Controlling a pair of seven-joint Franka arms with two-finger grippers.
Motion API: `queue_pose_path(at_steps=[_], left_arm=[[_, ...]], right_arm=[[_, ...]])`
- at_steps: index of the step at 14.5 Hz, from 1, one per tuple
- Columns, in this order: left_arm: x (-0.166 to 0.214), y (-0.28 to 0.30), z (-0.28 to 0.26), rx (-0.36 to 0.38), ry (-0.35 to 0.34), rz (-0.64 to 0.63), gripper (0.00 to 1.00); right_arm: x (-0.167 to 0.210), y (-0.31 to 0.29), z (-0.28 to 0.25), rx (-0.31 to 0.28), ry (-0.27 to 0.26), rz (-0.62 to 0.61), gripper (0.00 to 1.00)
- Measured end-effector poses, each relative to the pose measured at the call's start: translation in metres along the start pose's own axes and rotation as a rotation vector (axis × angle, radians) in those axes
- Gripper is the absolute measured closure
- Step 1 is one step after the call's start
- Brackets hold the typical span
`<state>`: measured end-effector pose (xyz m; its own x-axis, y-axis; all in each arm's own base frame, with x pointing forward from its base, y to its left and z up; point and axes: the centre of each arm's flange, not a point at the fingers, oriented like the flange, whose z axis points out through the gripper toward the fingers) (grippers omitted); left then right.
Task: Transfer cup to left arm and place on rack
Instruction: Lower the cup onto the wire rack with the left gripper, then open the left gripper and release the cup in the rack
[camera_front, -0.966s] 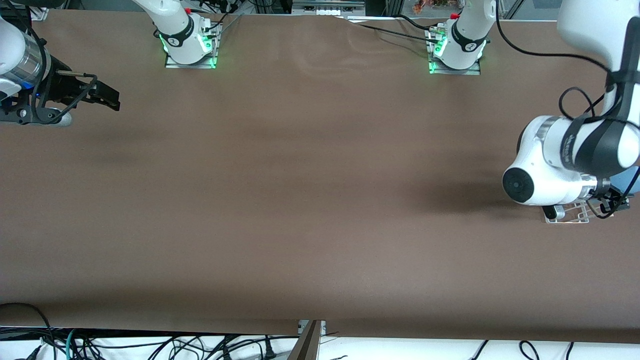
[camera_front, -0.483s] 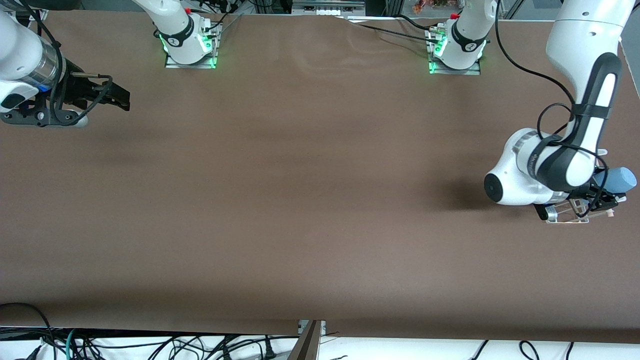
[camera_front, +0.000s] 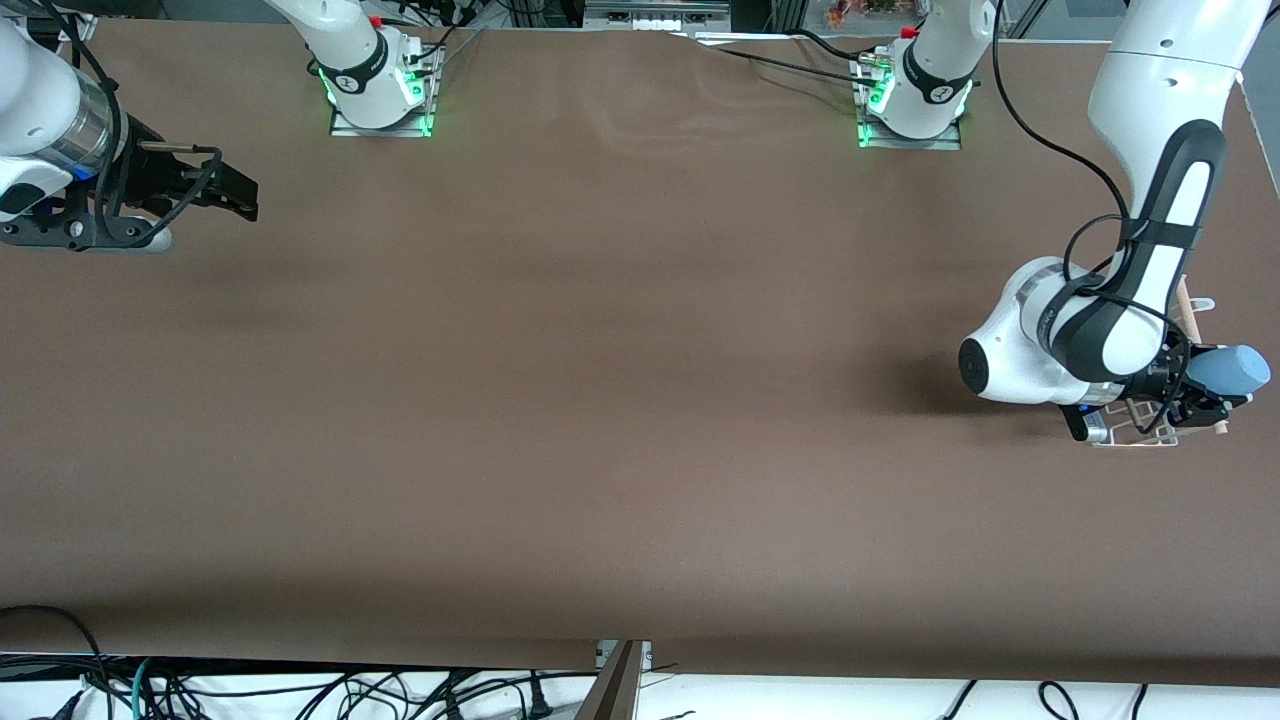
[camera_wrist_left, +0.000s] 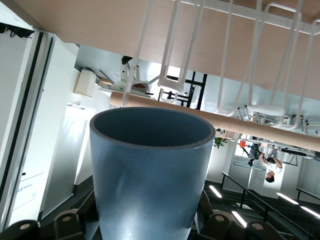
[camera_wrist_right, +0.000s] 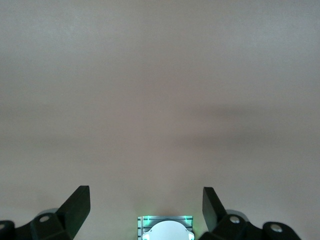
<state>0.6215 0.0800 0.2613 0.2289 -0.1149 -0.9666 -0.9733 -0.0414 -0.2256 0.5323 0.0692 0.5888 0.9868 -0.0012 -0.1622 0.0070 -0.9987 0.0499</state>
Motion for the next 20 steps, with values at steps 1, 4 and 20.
queue_pose_path(at_steps=[1,4,20], left_arm=[[0.001,0.0,0.004,0.005,-0.003,0.001,0.23],[0.005,0.001,0.008,0.006,0.0,0.006,0.23],[-0.008,-0.009,0.008,-0.205,0.122,-0.155,0.0]], right_arm=[[0.0,0.0,0.0,0.0,0.0,0.0,0.0],[0.001,0.0,0.002,0.0,-0.004,0.0,0.0],[0.003,0.001,0.003,0.0,-0.006,0.002,0.0]])
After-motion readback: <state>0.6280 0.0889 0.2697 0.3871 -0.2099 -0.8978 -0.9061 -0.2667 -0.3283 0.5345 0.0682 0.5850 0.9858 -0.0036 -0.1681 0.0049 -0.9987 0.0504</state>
